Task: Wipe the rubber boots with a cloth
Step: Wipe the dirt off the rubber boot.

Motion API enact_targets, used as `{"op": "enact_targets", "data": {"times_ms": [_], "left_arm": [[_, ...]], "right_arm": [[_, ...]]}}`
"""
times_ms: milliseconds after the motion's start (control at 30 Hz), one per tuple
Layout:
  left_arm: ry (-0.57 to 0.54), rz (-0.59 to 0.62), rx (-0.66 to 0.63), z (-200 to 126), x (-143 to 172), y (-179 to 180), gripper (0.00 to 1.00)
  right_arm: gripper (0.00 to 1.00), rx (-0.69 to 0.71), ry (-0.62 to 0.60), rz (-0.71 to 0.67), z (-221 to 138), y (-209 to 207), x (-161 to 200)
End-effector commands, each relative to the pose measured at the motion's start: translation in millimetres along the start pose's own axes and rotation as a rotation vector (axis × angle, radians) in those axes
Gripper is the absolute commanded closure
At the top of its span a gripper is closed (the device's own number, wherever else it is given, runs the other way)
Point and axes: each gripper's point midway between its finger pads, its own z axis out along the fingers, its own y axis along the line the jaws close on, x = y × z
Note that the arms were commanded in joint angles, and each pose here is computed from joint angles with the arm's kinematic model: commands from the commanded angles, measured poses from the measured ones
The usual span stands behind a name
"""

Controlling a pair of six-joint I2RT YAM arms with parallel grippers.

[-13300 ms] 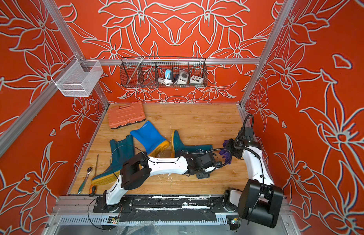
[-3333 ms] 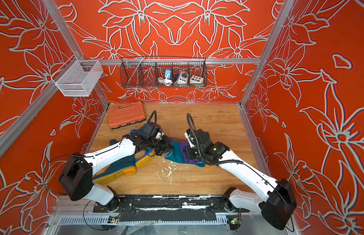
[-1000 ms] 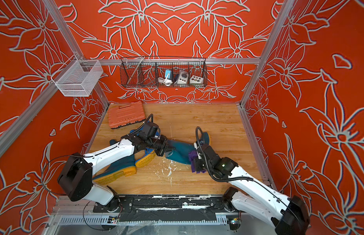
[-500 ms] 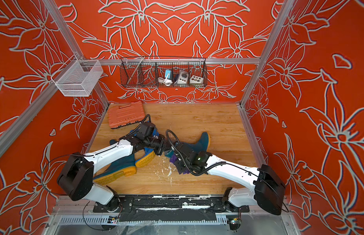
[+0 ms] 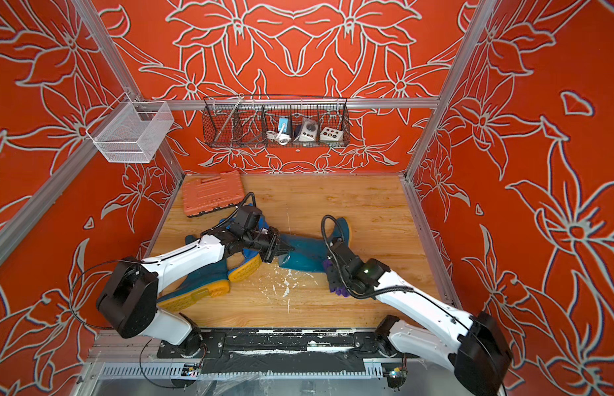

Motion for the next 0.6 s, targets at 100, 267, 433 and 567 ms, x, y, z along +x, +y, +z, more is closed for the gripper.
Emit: {"op": "enact_targets", "data": {"times_ms": [100,267,433,567], "left_arm": [[0.087,0.074,0.031,-4,16,-12,1.00],[0.073,0.137,-0.013,-6,15,-7,1.00],[0.082,0.148,-0.030,-3,10,3,1.00],[0.098,0.135,-0.024,1,7,-1,1.00]], "right_arm": [[1.00,0.279,0.101,0.406,-28,-99,74],[1.00,0.139,-0.022,0.396,-47,-80,55],[1.00,-0.090,-0.114,0.032,-50,1,-19],[1.00,-0.225,-0.057,-0.082,-26,38,-37]]}}
